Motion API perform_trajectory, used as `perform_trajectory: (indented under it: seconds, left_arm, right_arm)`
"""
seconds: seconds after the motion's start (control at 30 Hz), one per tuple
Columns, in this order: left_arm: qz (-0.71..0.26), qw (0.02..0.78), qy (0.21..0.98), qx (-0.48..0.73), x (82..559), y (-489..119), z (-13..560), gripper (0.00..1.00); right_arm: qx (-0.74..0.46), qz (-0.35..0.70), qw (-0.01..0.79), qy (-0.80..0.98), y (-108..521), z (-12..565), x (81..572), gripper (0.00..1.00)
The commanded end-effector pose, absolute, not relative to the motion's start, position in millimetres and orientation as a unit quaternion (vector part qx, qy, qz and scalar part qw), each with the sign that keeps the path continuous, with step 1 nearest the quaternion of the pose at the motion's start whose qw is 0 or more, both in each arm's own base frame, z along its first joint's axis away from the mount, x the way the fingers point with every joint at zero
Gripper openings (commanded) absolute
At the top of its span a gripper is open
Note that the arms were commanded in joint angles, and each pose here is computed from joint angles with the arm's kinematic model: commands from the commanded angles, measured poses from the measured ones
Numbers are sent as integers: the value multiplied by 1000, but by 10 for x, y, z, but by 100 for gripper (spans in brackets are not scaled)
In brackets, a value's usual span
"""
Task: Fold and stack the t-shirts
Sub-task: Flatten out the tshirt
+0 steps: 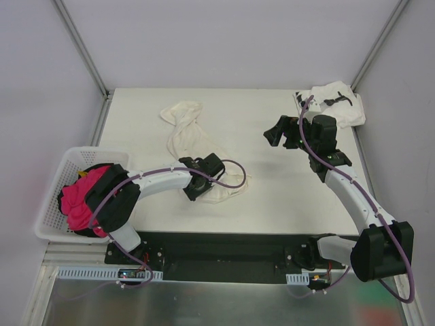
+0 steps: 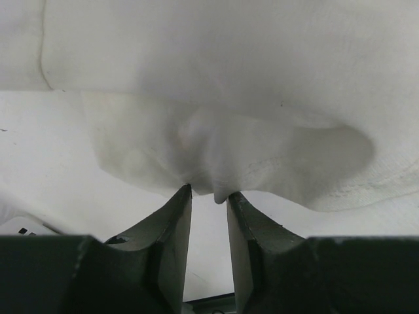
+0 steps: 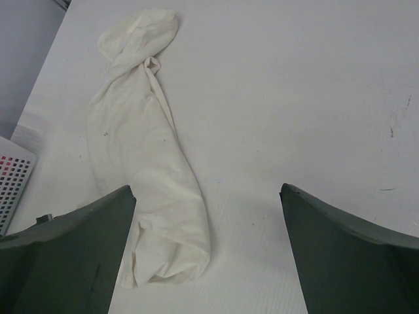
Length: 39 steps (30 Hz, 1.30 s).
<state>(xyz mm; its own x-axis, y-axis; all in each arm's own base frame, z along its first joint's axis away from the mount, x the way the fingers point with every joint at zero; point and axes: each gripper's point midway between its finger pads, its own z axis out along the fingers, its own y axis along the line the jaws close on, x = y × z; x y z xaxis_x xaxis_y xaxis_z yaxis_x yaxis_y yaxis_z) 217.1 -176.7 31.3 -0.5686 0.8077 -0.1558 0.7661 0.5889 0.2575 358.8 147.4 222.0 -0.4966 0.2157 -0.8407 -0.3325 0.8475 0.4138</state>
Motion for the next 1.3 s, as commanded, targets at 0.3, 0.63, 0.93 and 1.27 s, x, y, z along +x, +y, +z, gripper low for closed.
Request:
perform_trajectory:
  seconds: [0.3,0.63,0.93,1.27]
  left_arm:
    - [102,142,872,458,2301,-1820,351,32]
    - [103,146,872,456,2334,-1847,369,12]
    - [104,171,869,453,2408,-1935,508,0]
    - [118,213,850,468,2606,-2257,832,0]
  right_arm:
    - [-39,288,510,810,1510,2266,3648,95]
    - [-40,286,510,810,1509,2261,3660,95]
    - [-39,288,509,810,1516,2254,3680,95]
    - [-38,286,507,812,1512,2229,3687,95]
